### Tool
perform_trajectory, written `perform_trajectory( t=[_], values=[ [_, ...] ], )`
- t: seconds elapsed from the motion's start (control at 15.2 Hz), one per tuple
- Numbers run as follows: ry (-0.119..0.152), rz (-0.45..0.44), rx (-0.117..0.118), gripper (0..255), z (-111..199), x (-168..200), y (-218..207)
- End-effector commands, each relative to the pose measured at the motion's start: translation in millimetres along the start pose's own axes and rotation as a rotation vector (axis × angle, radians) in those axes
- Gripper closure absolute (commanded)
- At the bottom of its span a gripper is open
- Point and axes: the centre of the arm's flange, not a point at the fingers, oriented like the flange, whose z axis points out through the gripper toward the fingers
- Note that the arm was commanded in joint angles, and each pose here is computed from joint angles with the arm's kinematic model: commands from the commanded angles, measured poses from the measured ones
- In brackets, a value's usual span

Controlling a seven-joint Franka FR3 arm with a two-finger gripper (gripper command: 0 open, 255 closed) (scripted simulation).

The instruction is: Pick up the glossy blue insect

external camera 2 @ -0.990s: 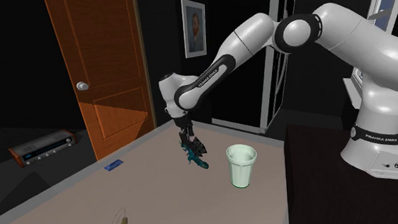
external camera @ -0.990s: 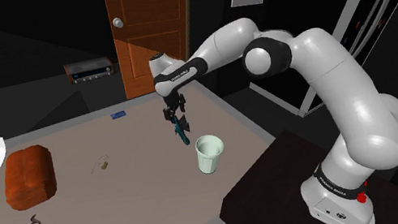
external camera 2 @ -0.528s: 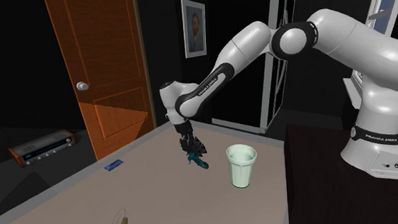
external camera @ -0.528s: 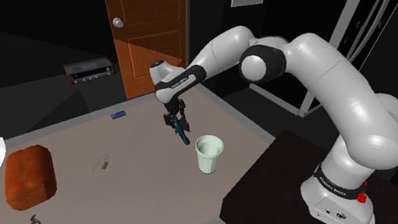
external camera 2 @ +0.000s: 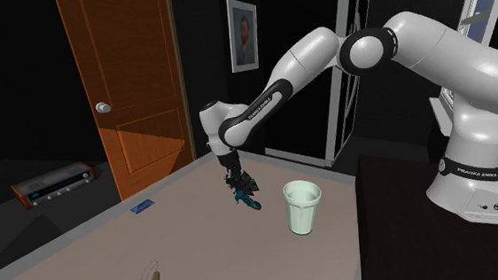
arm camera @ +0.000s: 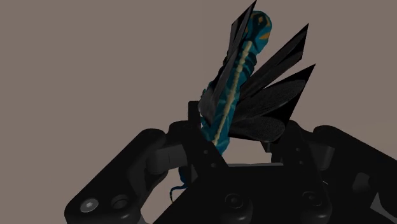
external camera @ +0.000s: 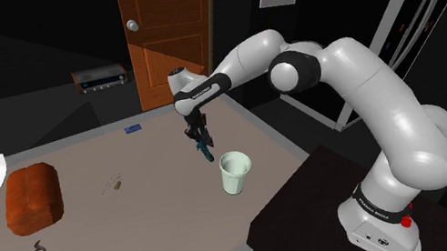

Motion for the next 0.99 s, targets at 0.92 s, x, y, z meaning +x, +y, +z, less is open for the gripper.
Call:
perform_trajectory(
  t=[0.92],
  values=[
    [-0.004,-0.001,0.001,255,-64.4,-15.1,8.5]
  ],
)
